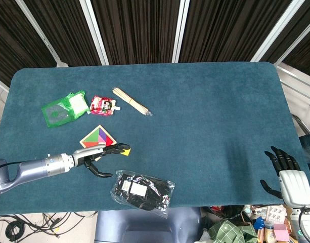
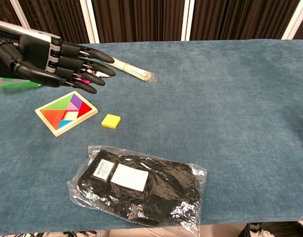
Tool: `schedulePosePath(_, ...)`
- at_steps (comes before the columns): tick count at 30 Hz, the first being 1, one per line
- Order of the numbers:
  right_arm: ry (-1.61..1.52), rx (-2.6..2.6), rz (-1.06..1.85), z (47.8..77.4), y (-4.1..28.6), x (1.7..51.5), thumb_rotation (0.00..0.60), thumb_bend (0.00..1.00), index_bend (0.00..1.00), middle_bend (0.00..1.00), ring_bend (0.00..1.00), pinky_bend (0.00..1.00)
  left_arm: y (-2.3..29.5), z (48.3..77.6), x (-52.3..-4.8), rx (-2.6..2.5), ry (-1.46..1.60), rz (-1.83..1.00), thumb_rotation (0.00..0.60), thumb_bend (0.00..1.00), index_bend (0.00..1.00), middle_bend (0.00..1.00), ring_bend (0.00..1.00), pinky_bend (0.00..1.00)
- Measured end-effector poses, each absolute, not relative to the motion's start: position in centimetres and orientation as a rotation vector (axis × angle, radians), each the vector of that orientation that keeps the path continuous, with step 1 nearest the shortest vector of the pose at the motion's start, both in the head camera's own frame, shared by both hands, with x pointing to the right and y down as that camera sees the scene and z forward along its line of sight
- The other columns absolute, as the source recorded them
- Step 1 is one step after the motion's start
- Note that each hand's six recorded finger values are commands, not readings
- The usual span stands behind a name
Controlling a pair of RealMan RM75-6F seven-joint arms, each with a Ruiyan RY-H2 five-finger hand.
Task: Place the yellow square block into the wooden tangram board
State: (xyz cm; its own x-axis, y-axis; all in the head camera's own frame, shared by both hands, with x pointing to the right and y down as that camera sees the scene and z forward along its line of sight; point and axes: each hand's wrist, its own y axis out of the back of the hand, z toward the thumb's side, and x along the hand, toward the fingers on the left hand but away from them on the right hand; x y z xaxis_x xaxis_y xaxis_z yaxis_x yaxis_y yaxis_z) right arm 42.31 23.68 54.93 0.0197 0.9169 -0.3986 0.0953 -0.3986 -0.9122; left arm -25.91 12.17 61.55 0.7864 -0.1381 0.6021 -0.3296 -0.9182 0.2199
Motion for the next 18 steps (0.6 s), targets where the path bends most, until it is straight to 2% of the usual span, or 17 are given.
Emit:
schedulePosePath(7, -1.064, -1.581, 1.461, 54.9, 23.7, 42.4, 0.600, 0.18, 0.15, 0.05, 0.07, 0.13, 11.5, 63.0, -27.0, 2.787, -0.367, 1.087, 0.600, 0.31, 0.10, 0.00, 0.00, 0.00)
schedulePosePath(18, -1.071, -1.583, 1.463, 54.9, 23.7, 42.4, 0.600, 0.18, 0.15, 0.05, 0.07, 0.13, 10.7, 66.6, -28.1, 3.186, -0.293, 1.658, 0.600, 0.30, 0.15, 0.00, 0.00, 0.00)
